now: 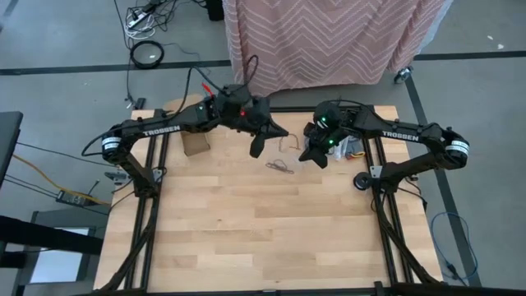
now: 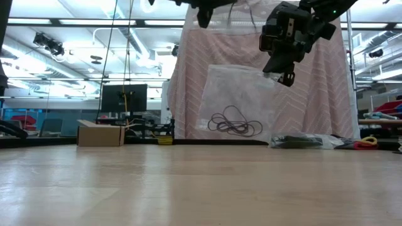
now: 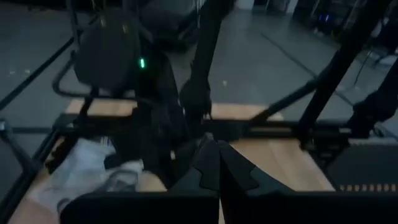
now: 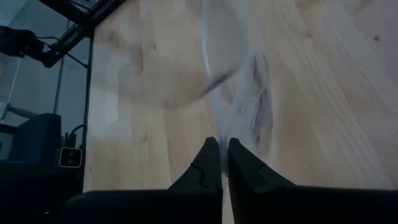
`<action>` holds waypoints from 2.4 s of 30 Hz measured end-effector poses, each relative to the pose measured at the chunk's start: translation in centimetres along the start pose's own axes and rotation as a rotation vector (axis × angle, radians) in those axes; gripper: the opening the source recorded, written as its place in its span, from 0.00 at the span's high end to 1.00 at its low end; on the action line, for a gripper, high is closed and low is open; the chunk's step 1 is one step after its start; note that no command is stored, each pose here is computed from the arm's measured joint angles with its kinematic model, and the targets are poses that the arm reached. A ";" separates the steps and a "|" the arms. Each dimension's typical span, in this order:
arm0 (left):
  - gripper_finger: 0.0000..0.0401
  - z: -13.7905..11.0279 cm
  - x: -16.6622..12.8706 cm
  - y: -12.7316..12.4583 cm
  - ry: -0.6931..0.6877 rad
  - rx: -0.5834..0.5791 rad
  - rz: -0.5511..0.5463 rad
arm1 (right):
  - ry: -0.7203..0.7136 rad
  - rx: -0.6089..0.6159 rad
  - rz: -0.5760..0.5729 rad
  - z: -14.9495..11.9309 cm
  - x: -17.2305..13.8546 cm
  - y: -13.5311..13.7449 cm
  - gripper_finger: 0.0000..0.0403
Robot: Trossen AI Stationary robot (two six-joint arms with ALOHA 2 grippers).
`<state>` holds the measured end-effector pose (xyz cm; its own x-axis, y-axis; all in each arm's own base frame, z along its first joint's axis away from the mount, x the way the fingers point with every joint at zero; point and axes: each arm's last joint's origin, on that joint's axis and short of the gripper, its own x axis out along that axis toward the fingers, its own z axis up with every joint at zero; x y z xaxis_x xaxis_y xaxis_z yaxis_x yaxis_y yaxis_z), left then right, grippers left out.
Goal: Sort rubber bands
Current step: Put the black rubber band into the transparent zip bag
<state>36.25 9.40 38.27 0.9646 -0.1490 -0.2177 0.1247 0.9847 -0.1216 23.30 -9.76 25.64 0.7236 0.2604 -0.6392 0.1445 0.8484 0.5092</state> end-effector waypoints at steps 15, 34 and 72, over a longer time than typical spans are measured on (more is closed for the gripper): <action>1.00 -1.0 -0.1 0.2 0.095 -0.004 0.056 | -0.001 0.000 0.000 0.0 0.0 0.0 1.00; 1.00 -12.8 9.8 -1.7 0.575 -0.109 0.200 | -0.178 0.331 -0.543 -0.4 -2.7 -5.9 1.00; 1.00 -14.4 9.7 -2.2 0.756 -0.240 0.273 | -0.065 0.221 -0.344 -1.0 -0.8 -2.0 1.00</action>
<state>41.99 4.48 22.46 0.5270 -0.0126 -0.8498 -0.2260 0.9618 -0.1544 21.76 -11.19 24.57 0.6479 -0.0569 -0.7596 0.5216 0.7599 0.3879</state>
